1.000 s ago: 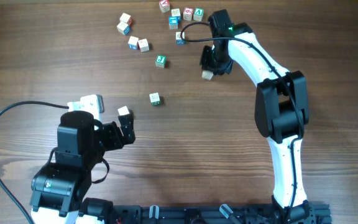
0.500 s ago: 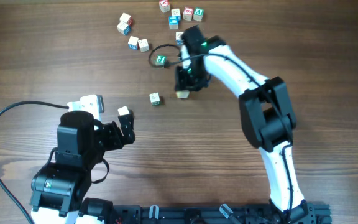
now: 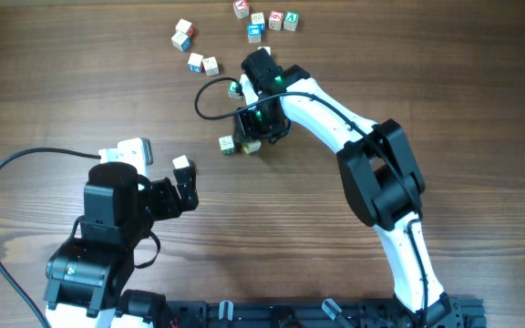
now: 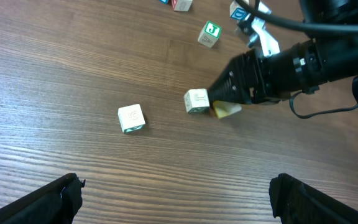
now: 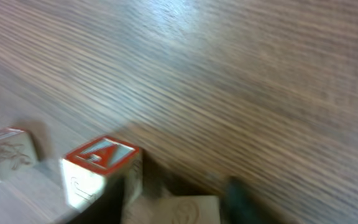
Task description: Form a horizontal line
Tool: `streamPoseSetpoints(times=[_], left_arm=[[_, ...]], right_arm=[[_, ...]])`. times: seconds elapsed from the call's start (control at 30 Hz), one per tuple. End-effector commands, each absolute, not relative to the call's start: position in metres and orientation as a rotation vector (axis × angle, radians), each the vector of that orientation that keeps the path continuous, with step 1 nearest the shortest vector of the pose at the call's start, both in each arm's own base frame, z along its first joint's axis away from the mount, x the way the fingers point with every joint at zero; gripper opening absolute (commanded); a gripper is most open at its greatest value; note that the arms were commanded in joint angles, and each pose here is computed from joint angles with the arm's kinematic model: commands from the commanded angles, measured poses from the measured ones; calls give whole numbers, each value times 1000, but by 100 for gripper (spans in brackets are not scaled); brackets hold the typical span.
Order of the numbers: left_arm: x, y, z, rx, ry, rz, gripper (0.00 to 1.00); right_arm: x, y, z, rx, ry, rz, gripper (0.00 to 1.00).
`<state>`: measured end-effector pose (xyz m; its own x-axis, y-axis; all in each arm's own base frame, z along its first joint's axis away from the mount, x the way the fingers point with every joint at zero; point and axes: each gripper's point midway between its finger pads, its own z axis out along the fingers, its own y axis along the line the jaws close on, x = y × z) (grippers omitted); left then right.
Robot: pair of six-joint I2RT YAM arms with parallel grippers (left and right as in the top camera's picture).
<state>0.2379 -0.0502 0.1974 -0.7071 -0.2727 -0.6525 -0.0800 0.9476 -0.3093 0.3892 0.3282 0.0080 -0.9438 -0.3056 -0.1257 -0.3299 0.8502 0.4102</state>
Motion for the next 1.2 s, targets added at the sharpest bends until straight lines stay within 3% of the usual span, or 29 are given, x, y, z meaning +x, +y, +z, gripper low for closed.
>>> streamPoseSetpoints(times=[0.0, 0.13, 0.37, 0.4, 0.57, 0.6, 0.67, 0.7, 0.73, 0.87, 1.17], left_arm=[[238, -52, 200, -252, 2338, -354, 100], [238, -55, 201, -244, 2336, -375, 100], [237, -66, 202, -210, 2344, -450, 100], [237, -66, 202, -211, 2345, -450, 100], [239, -66, 196, -214, 2373, -442, 100], [240, -66, 193, -213, 2384, -437, 88], [244, -61, 186, -235, 2407, -391, 33], [246, -57, 182, -260, 2421, -362, 22], [248, -52, 177, -299, 2434, -332, 4], [257, -6, 156, -717, 2411, -141, 4], [250, 75, 118, -1400, 2256, 8, 4]], right_arm=[[391, 321, 2, -527, 2957, 598, 66], [397, 324, 4, -525, 2931, 605, 82], [423, 302, 20, -314, 2933, 621, 91], [424, 297, 21, -266, 2945, 621, 90], [424, 270, 20, -104, 3026, 645, 64], [423, 268, 20, -111, 3030, 639, 59], [424, 269, 20, -177, 3014, 640, 50], [426, 270, 21, -216, 2995, 642, 42], [430, 273, 22, -260, 2969, 646, 33], [447, 292, 30, -418, 2822, 672, 5], [433, 355, 40, -602, 2685, 732, 5]])
